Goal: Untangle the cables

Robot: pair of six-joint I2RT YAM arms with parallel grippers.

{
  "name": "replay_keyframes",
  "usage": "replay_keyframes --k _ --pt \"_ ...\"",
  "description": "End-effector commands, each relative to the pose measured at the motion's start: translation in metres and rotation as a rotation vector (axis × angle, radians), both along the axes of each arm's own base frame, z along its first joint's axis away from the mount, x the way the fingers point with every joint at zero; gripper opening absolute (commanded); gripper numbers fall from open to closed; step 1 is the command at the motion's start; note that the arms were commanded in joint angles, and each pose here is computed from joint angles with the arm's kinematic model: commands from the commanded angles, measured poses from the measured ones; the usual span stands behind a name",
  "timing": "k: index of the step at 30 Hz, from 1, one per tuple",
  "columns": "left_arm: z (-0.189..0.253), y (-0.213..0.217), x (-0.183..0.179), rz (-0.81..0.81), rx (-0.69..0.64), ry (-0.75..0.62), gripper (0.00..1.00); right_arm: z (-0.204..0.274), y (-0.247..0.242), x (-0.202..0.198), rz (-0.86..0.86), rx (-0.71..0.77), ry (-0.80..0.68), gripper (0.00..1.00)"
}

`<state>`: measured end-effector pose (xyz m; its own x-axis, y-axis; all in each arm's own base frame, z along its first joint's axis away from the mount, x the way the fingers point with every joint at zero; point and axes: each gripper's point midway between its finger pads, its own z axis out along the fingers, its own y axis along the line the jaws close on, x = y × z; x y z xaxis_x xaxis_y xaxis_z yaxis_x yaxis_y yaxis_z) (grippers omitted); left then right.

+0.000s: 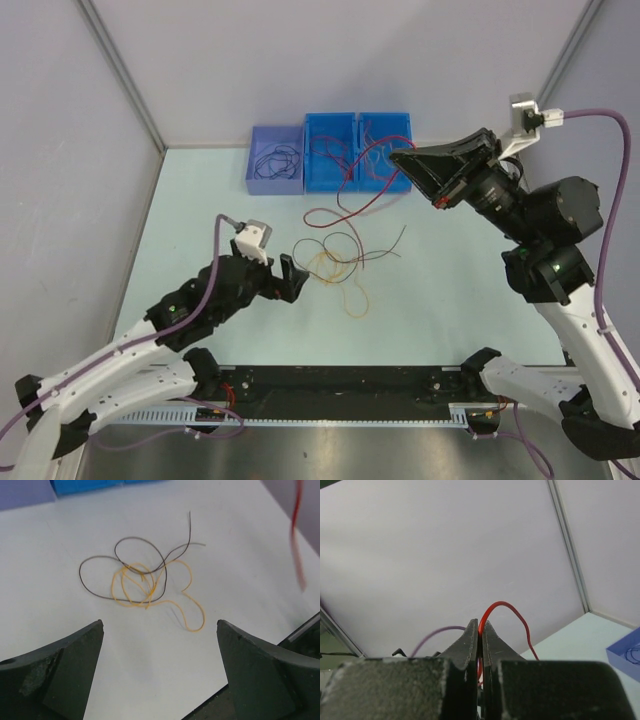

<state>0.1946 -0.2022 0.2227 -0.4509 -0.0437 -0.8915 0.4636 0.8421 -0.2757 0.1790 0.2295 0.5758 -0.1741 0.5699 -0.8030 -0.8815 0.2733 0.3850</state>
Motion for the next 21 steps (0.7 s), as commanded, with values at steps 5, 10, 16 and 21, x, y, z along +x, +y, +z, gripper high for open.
replay_keyframes --k 5,10,16,21 --pt "0.076 0.012 -0.014 -0.065 -0.098 -0.241 1.00 -0.003 0.003 0.009 -0.021 -0.012 0.020 0.00" --pt "0.109 0.009 -0.032 -0.175 -0.179 -0.374 1.00 -0.010 0.008 0.011 -0.002 -0.027 0.044 0.00" --pt "0.148 0.000 -0.039 -0.270 -0.182 -0.507 0.96 -0.023 0.016 0.017 0.017 -0.063 0.082 0.00" --pt "0.171 -0.018 -0.042 -0.360 -0.151 -0.570 0.97 -0.040 0.026 0.020 0.050 -0.111 0.128 0.00"
